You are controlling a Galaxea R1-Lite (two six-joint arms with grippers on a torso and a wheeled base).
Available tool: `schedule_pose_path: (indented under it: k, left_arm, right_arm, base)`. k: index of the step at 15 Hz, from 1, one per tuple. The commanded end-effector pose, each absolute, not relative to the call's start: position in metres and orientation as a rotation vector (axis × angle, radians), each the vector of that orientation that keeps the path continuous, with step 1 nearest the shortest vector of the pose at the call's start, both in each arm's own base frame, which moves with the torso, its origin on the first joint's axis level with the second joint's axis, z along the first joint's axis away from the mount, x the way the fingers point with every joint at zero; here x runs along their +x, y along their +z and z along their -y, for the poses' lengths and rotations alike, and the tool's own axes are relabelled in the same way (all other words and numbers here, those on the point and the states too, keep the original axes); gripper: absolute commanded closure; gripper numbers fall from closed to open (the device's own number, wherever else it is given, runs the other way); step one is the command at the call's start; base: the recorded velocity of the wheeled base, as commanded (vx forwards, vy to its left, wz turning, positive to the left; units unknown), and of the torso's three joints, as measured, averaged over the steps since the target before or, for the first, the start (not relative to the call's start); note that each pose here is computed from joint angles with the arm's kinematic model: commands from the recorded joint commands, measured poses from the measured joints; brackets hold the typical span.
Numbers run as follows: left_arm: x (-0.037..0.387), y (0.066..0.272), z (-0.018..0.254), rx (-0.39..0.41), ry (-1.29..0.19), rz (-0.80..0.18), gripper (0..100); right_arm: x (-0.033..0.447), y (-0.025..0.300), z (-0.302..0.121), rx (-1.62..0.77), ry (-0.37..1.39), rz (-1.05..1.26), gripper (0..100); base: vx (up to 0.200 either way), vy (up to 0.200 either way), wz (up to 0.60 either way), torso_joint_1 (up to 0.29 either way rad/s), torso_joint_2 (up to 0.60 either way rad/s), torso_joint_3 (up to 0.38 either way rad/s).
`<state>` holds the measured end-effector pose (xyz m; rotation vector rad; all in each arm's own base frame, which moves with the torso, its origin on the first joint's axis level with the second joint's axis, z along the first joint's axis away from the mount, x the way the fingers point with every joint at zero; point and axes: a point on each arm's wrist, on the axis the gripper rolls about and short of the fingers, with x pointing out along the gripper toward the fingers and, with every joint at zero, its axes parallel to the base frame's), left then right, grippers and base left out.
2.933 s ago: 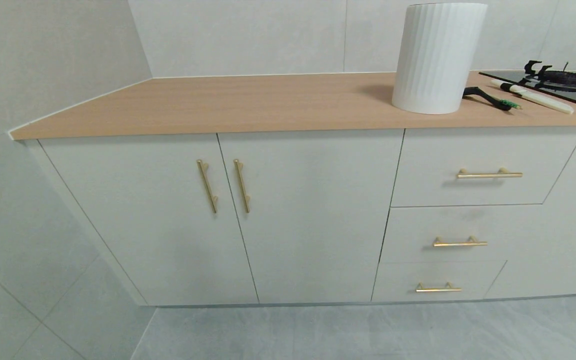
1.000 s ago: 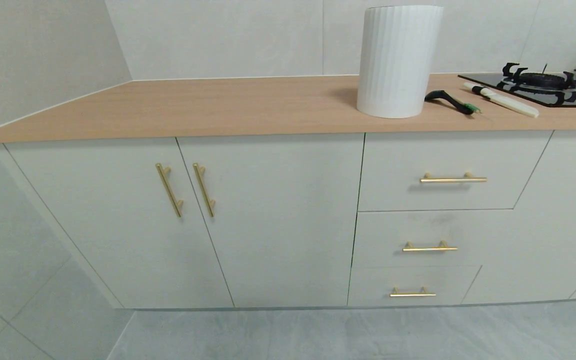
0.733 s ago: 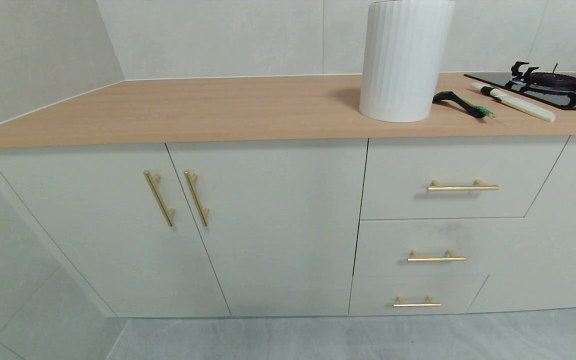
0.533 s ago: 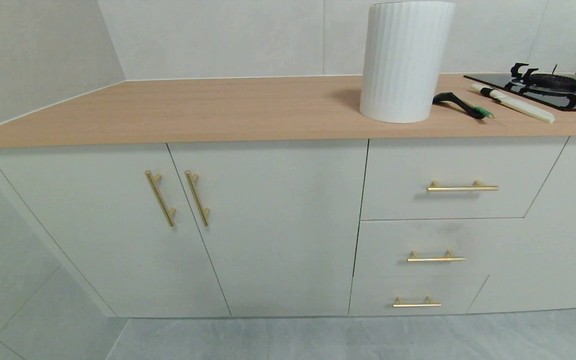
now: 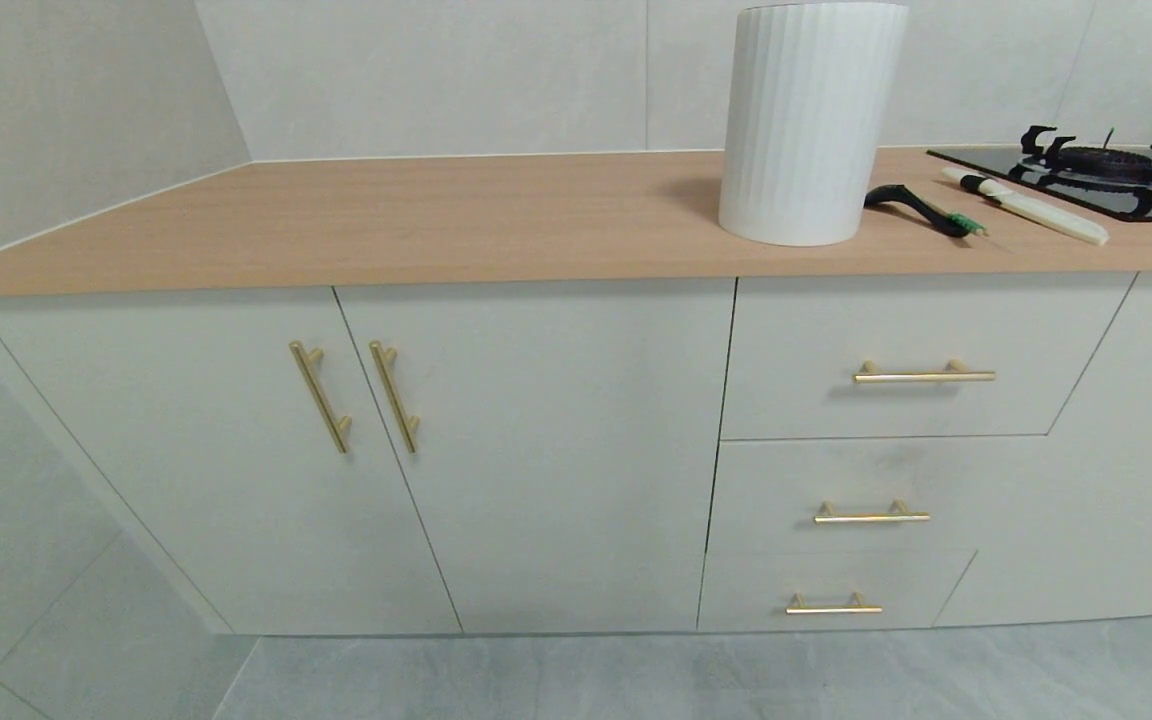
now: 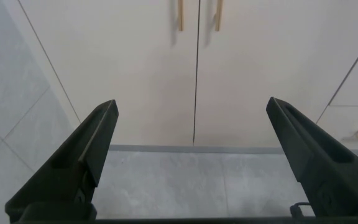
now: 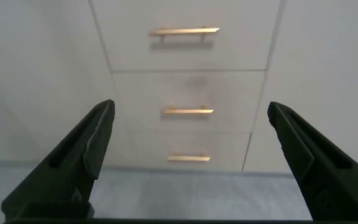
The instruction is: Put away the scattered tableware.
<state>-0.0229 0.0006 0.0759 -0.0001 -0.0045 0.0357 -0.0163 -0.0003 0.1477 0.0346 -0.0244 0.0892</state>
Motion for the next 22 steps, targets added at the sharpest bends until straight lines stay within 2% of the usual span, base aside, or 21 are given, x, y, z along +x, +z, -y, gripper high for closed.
schedule_pose_path:
  k: [1, 5, 9, 17, 22]
  left_arm:
    - [-0.023, 0.076, -0.001, 0.000, 0.037, 0.003, 0]
    - [-0.023, 0.076, -0.001, 0.000, 0.037, 0.003, 0]
    - [-0.023, 0.076, -0.001, 0.000, 0.035, 0.003, 0]
    - [-0.023, 0.076, -0.001, 0.000, 0.037, 0.003, 0]
    - [-0.023, 0.076, -0.001, 0.000, 0.035, 0.003, 0]
  right_arm:
    - [0.052, 0.178, -0.007, 0.008, 0.156, -0.279, 0]
    - [0.146, 0.164, -0.018, -0.018, 0.154, -0.633, 0]
    - [0.214, 0.130, -0.026, -0.021, 0.150, -0.688, 0]
    - [0.278, 0.069, -0.031, -0.022, 0.142, -0.743, 0]
    - [0.318, 0.049, -0.022, -0.018, 0.105, -0.716, 0]
  base:
    - [0.000, 0.000, 0.00, 0.000, 0.00, 0.000]
    - [0.000, 0.000, 0.00, 0.000, 0.00, 0.000]
    - [0.000, 0.000, 0.00, 0.000, 0.00, 0.000]
    - [0.000, 0.000, 0.00, 0.000, 0.00, 0.000]
    - [0.000, 0.000, 0.00, 0.000, 0.00, 0.000]
